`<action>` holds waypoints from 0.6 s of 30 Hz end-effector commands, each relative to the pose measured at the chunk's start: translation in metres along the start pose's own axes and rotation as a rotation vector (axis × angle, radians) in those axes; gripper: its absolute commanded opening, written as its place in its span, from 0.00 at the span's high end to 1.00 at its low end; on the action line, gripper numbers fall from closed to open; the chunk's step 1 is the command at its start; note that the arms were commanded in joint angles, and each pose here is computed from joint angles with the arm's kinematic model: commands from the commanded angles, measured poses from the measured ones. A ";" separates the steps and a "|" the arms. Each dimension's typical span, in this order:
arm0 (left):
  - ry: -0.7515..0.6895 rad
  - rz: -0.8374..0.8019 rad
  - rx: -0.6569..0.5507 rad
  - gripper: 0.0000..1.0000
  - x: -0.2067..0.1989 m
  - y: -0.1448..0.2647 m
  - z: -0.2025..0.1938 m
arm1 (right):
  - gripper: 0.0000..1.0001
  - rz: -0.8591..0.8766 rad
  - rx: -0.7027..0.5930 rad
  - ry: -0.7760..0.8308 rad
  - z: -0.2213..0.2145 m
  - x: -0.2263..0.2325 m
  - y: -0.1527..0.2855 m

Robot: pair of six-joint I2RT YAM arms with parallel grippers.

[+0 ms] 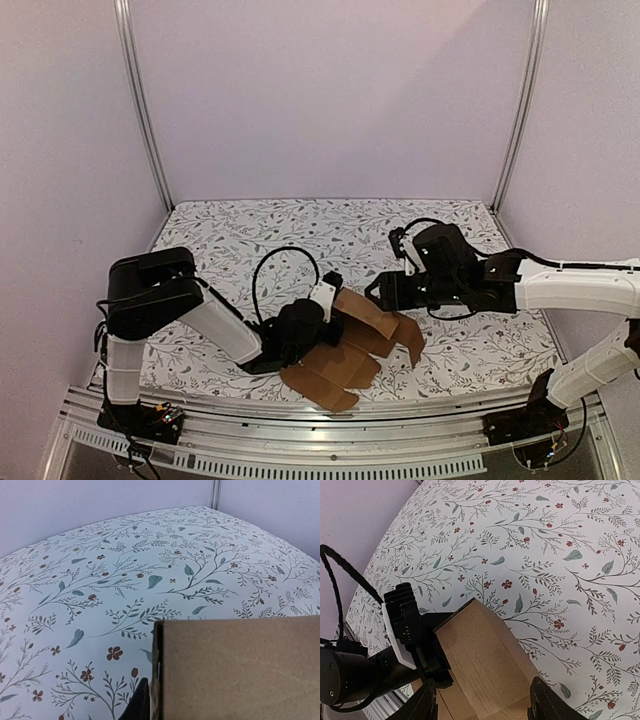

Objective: Fold the paper box

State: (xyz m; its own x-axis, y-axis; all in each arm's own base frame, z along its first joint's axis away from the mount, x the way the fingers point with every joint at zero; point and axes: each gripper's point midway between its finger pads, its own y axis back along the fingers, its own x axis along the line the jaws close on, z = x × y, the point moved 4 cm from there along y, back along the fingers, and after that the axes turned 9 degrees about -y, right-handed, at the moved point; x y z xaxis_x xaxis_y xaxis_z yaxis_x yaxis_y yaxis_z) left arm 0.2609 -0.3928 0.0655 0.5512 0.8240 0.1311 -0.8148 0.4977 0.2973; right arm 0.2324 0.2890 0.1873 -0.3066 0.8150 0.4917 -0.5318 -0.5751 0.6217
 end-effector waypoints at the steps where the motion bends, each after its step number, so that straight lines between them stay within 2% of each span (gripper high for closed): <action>1: -0.013 -0.031 0.008 0.84 -0.004 0.003 -0.009 | 0.39 -0.001 0.007 0.009 0.002 0.002 -0.006; 5: -0.013 -0.045 0.017 0.73 -0.004 0.007 -0.012 | 0.39 -0.006 0.012 0.017 0.001 0.001 -0.008; 9: -0.012 -0.047 0.025 0.69 -0.001 0.011 -0.014 | 0.39 -0.004 0.011 0.025 0.001 0.001 -0.008; 14: -0.017 -0.039 0.035 0.69 0.002 0.014 -0.016 | 0.40 -0.003 0.019 0.027 -0.001 0.000 -0.009; 18: -0.018 -0.044 0.031 0.77 0.002 0.015 -0.014 | 0.44 -0.011 0.032 0.016 -0.006 -0.003 -0.011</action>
State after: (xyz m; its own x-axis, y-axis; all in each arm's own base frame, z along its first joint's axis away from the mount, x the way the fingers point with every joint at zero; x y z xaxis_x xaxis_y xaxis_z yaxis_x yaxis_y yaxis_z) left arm 0.2503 -0.3794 0.0467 0.5809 0.8013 0.1430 -0.7875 0.5089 0.3476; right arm 0.2329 0.2911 0.1775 -0.3171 0.8240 0.4696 -0.5162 -0.5653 0.6434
